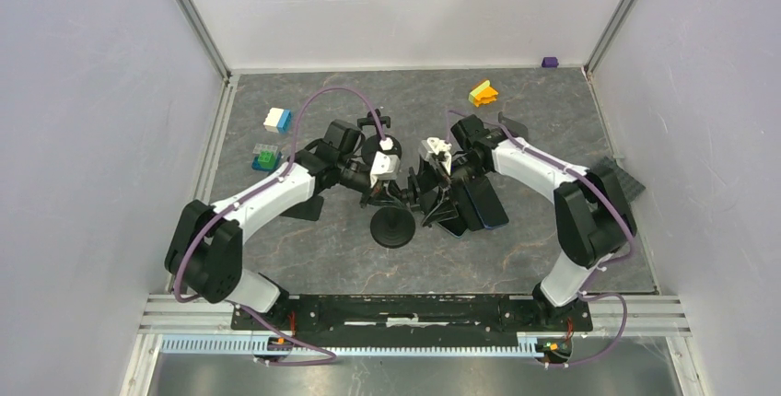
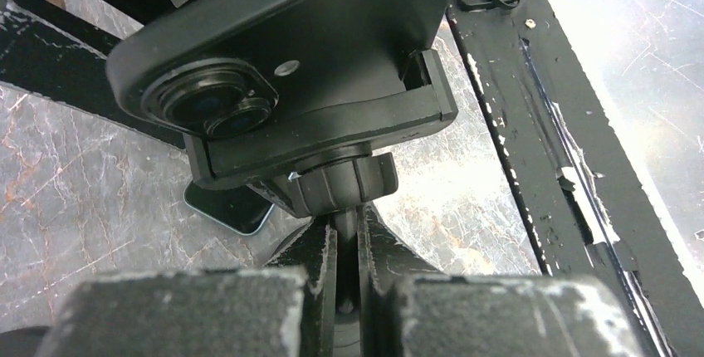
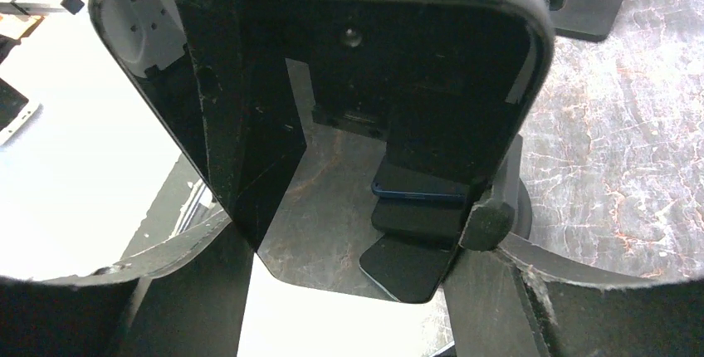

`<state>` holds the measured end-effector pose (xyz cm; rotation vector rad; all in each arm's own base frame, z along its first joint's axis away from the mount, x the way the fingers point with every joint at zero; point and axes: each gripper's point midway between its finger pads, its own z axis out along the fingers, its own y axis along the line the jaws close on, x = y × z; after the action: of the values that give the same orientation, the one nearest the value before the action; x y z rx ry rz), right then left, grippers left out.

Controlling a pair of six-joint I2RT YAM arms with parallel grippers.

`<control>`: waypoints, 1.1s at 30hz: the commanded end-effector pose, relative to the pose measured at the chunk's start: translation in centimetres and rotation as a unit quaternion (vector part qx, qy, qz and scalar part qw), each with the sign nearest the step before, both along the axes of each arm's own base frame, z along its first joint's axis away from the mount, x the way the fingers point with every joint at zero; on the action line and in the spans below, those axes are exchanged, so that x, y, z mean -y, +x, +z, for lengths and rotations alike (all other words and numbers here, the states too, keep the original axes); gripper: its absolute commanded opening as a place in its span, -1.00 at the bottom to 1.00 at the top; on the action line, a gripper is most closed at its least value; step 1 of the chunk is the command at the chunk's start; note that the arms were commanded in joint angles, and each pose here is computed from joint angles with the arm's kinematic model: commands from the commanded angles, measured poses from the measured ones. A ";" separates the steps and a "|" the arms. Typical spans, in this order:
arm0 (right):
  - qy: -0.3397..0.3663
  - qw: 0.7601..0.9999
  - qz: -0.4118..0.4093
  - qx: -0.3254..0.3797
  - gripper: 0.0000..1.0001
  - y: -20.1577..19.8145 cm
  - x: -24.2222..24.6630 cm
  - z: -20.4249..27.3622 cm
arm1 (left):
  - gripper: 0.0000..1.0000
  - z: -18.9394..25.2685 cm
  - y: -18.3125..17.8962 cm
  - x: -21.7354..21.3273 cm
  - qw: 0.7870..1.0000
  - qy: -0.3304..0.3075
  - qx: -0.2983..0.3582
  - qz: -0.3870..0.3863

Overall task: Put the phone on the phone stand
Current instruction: Install the phone on the phone stand.

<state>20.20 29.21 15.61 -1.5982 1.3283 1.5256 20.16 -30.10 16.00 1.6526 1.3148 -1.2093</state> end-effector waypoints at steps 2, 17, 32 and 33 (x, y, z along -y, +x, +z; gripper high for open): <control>0.114 0.980 0.026 0.159 -0.99 4.8 -3.5 5.0 | -0.96 -2.7 -3.9 1.2 0.997 0.038 -0.048 -0.055; 0.105 0.981 -0.020 0.161 -0.99 11.3 -2.6 3.8 | -0.96 -2.5 -6.8 2.0 0.989 0.049 -0.100 -0.093; -0.158 0.915 -0.169 0.330 -0.99 16.3 3.3 -4.1 | -0.96 -2.5 -8.9 3.1 0.983 0.051 -0.120 -0.132; -0.055 0.983 -0.143 0.098 -0.99 10.2 -0.1 -1.1 | -0.96 -2.5 -9.0 3.1 0.982 0.052 -0.122 -0.135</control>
<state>21.92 27.25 13.92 -1.5629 1.3559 1.4493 20.57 -32.17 15.51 1.7083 1.3422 -1.1715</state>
